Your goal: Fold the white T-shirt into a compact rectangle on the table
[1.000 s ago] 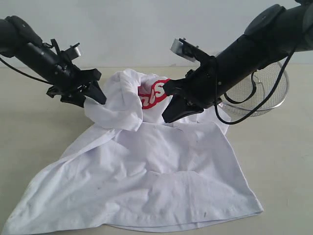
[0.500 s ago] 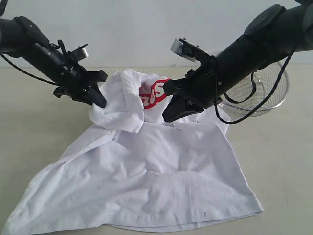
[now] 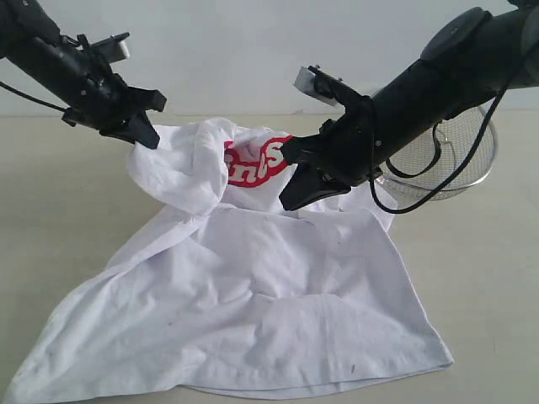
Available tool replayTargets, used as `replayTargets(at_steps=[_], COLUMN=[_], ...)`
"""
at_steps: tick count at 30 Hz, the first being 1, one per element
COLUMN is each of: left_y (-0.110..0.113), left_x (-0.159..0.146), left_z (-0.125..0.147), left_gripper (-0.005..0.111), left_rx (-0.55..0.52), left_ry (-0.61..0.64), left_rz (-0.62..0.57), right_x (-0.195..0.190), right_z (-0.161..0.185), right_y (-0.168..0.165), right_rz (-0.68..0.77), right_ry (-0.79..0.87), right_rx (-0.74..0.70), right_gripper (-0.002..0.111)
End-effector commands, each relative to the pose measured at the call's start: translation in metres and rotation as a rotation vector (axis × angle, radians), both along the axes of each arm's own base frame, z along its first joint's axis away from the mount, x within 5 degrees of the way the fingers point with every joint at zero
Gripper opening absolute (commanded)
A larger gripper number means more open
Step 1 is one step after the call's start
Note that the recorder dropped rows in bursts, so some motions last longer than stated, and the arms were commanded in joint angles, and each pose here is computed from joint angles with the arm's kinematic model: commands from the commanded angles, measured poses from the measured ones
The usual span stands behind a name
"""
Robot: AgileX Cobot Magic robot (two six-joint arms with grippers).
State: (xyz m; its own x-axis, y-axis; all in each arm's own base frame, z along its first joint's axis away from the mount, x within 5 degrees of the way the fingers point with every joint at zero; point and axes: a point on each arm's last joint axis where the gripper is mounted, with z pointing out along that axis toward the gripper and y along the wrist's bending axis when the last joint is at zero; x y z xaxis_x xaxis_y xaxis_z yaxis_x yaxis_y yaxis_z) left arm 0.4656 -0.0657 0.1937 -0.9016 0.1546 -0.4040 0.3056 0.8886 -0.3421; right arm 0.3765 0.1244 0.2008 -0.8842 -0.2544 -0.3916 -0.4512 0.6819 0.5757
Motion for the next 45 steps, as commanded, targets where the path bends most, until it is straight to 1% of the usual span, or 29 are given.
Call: replayTargets(at_steps=[1,4,7,11,14,18,20,24,25,30,38,42,44,45], left_y=[0.028,0.048,0.061,0.068,0.069,0.069,0.069,0.072,0.074,0.082,0.111,0.115,0.114,0.113], left_x=[0.007,0.012,0.018,0.025,0.032,0.048,0.059,0.07,0.072,0.076,0.075,0.075,0.075,0.075], left_z=[0.008,0.009,0.011,0.015,0.015,0.006,0.006,0.013,0.016,0.02,0.018,0.017,0.016,0.015], left_gripper=[0.005,0.005,0.005,0.005,0.005,0.005,0.005,0.005,0.005,0.005,0.005,0.005,0.008,0.014], left_rx=[0.016,0.025,0.037,0.062,0.065,0.056,0.047,0.072,0.097,0.171,0.183,0.187,0.188,0.181], left_ry=[-0.06,-0.103,-0.167,-0.259,-0.289,-0.289,-0.309,-0.329,-0.334,-0.345,-0.334,-0.334,-0.333,-0.331], left_rz=[0.102,0.163,0.22,0.252,0.261,0.254,0.264,0.263,0.272,0.284,0.334,0.335,0.311,0.296], right_x=[0.002,0.002,0.002,0.003,0.003,0.001,0.0,-0.002,-0.003,-0.003,-0.002,-0.002,-0.002,-0.002], right_z=[0.003,0.003,0.003,0.003,0.005,0.007,0.007,0.006,0.006,0.006,0.006,0.006,0.006,0.006], right_y=[-0.003,-0.003,-0.003,-0.002,0.0,0.003,0.006,0.013,0.016,0.019,0.019,0.019,0.019,0.019], right_rz=[0.001,0.004,0.002,-0.013,-0.014,0.004,0.013,0.029,0.033,0.035,0.029,0.025,0.025,0.025], right_ry=[-0.014,-0.016,-0.015,-0.02,-0.02,-0.011,-0.014,-0.017,-0.02,-0.025,-0.03,-0.031,-0.031,-0.031], right_rx=[-0.001,-0.002,0.0,0.011,0.031,0.06,0.059,0.058,0.057,0.056,0.053,0.056,0.056,0.056], right_gripper=[0.0,0.0,0.0,0.0,0.0,0.0,0.0,0.0,0.0,0.0,0.0,0.0,0.0,0.0])
